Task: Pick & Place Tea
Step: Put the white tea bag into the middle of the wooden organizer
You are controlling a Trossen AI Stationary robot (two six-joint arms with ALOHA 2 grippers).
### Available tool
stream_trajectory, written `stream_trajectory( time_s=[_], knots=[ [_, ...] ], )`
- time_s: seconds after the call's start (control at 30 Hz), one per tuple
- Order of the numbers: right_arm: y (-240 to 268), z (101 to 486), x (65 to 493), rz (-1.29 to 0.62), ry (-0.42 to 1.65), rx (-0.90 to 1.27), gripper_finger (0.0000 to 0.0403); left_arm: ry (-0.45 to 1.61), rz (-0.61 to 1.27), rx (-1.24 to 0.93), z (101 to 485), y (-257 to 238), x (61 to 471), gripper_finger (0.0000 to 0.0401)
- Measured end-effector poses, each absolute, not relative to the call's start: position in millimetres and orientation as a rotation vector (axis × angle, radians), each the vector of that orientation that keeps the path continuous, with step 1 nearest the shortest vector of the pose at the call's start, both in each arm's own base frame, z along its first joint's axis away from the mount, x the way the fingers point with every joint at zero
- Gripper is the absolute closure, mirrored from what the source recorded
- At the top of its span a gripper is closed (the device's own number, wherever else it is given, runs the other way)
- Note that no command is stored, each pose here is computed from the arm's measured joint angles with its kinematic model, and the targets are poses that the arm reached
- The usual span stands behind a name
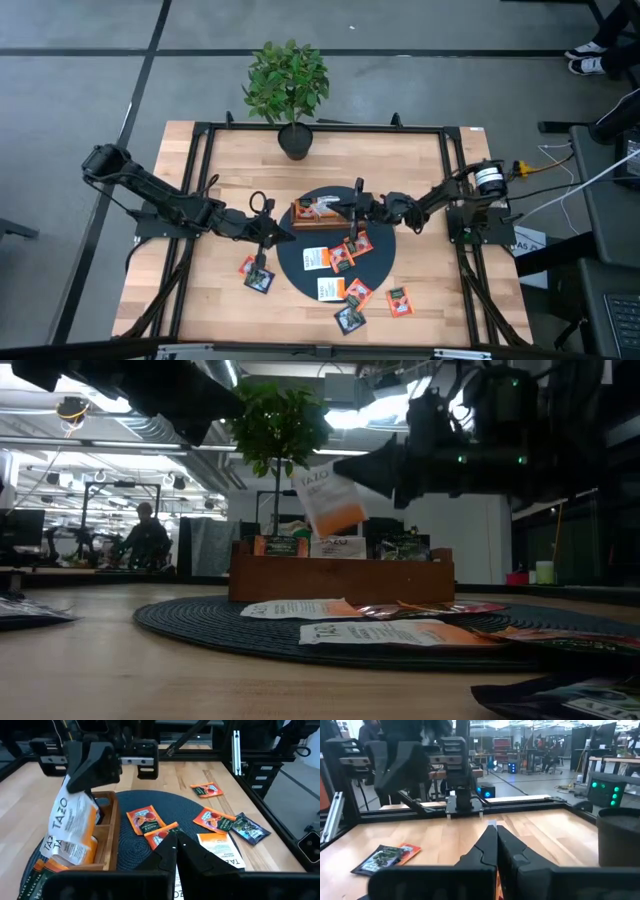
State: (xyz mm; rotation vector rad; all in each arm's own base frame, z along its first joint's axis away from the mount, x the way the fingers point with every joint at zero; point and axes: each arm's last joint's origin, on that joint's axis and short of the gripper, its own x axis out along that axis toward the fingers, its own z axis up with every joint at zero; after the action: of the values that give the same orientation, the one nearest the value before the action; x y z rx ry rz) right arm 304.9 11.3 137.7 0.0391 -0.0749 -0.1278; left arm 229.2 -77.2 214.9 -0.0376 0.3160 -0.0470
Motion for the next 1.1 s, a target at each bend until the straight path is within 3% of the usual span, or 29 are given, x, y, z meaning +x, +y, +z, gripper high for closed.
stream_trajectory(
  time_s=[1.1],
  knots=[
    [9.9, 109.9, 315.2, -0.167, 0.016, 0.071, 0.0403, 0.316, -0.049, -0.04, 214.9, -77.3, 229.2, 0.0395]
  ],
)
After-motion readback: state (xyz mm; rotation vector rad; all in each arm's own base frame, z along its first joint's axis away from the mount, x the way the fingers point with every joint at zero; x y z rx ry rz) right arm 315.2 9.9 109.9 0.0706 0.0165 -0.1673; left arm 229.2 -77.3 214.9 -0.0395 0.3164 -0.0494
